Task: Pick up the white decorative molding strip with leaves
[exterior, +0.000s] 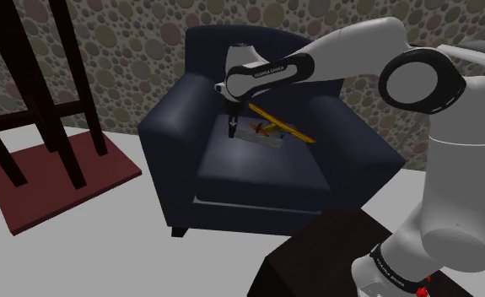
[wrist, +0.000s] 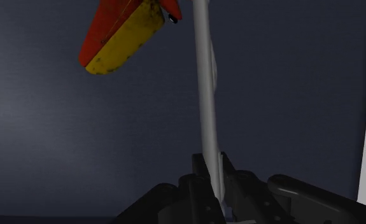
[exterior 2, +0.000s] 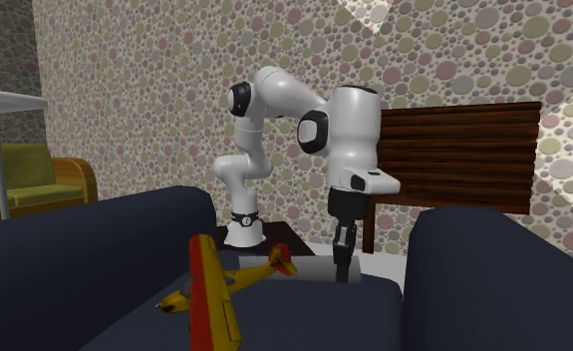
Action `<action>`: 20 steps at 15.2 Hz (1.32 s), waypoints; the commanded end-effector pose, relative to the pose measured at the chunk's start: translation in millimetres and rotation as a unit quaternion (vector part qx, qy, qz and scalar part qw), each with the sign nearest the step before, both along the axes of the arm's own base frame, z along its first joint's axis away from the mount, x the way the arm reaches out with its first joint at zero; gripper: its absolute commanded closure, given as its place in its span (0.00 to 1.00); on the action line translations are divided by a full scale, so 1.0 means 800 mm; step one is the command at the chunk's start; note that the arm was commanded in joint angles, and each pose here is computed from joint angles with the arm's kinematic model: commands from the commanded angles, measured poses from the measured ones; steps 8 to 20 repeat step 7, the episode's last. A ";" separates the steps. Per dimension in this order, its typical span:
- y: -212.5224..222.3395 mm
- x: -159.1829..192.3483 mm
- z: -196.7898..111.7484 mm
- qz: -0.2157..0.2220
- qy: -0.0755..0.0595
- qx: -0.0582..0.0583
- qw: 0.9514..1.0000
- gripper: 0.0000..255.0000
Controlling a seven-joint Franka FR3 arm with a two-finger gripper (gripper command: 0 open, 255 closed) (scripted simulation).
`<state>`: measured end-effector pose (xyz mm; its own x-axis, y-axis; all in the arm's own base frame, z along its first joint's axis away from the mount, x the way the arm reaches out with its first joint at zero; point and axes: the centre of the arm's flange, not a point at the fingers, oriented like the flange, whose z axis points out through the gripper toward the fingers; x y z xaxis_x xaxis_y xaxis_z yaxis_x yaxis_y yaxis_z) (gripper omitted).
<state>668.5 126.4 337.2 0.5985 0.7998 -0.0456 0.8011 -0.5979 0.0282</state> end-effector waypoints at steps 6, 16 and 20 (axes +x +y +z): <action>0.002 0.000 0.042 0.000 0.000 0.000 1.000 1.00; 0.002 0.000 0.042 0.000 0.000 0.000 1.000 1.00; 0.002 0.000 0.042 0.000 0.000 0.000 1.000 1.00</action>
